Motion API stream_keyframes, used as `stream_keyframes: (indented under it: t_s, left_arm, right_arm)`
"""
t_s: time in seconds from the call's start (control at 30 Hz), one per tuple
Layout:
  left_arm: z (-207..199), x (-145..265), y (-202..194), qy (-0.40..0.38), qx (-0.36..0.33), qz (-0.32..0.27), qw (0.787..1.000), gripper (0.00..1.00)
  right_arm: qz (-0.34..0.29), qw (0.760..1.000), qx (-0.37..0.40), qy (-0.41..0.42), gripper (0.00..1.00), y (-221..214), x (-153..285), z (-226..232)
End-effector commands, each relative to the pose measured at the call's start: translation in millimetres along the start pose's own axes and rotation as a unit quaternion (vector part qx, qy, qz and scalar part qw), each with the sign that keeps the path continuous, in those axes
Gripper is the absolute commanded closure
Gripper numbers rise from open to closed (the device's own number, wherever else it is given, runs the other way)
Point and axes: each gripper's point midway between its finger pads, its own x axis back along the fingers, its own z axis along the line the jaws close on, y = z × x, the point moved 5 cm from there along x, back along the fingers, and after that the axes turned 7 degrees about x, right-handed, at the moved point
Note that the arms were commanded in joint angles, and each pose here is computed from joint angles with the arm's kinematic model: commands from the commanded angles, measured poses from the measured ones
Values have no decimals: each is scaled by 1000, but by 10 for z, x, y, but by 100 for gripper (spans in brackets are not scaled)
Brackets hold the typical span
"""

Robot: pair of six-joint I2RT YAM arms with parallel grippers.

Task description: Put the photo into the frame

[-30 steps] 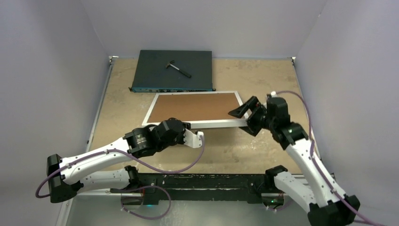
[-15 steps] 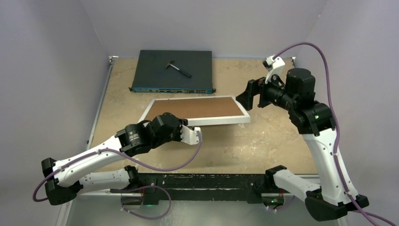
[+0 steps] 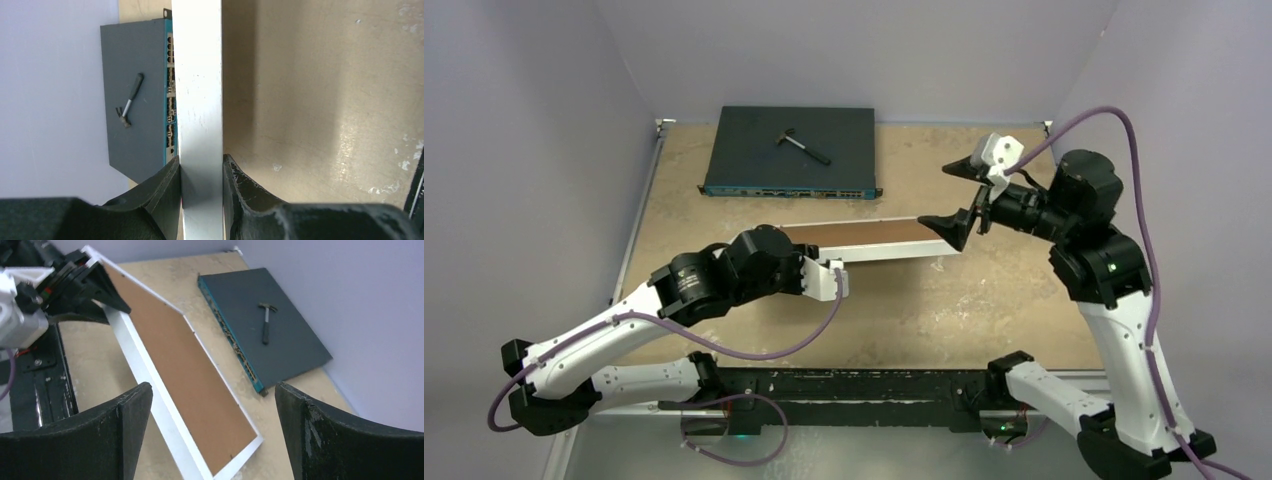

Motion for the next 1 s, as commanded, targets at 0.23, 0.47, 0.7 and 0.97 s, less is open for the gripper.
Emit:
stream_keyframes:
  t_s: [0.23,0.47,0.7,0.97]
  left_arm:
    - [255,361,317,24,7,-83,996,100]
    - [286,402,301,34,12,-81,996,100]
    - [340,475,328,46,8,-91,995,100]
    - [403,525,374,53,-1,-95,994,100]
  right_arm:
    - [19,972,87,218,8,-127,-976,683]
    - [30,962,103,250,8,-192,-1127,1001]
    - [95,965,116,215,16,-524,-1155,1048]
    - [145,970,120,156,25,-693,-1175,1037]
